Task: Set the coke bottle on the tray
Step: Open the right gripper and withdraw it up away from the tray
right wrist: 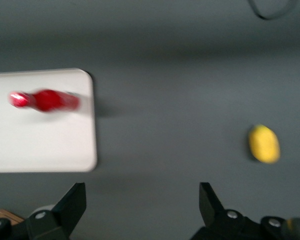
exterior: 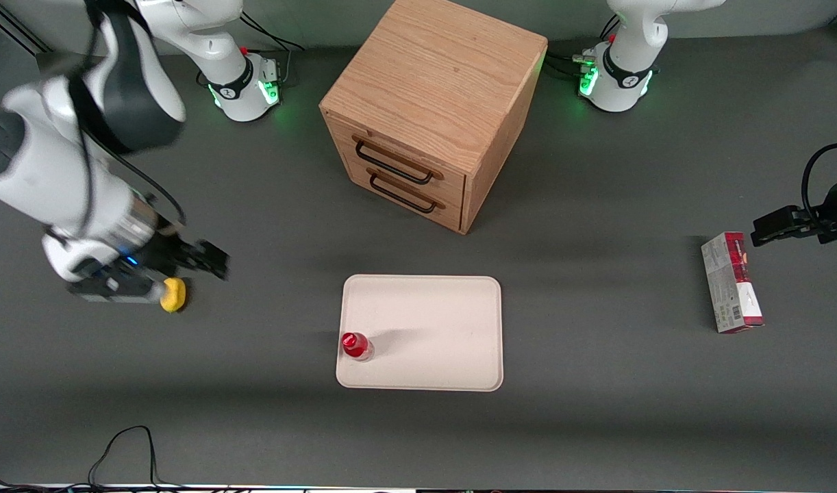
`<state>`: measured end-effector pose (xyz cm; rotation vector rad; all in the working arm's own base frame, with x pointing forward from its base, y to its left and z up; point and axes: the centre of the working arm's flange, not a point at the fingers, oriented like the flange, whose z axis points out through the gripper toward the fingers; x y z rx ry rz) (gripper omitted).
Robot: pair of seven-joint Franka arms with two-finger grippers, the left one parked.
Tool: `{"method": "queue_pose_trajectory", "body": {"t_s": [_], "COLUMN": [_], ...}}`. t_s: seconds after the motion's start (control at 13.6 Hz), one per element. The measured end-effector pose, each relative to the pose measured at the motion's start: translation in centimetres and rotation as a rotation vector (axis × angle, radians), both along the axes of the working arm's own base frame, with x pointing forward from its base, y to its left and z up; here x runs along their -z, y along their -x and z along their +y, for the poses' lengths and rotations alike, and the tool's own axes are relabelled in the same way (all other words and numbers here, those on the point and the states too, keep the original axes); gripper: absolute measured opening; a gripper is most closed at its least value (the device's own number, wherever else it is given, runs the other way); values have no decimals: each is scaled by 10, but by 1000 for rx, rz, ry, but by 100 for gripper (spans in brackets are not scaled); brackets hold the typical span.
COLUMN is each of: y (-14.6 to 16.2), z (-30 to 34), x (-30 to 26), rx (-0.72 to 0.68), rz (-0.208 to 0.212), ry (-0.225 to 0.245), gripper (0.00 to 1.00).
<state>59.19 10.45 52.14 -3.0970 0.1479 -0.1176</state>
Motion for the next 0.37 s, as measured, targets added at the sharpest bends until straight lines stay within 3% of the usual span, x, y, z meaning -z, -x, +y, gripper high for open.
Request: {"method": "queue_pose_trajectory", "body": {"t_s": [0.22, 0.37], "y": [51, 68], "z": [-68, -90], "x": [-22, -42], "rx": [17, 11], "rz": [25, 25], "ry": [4, -2], "gripper": [100, 100]}}
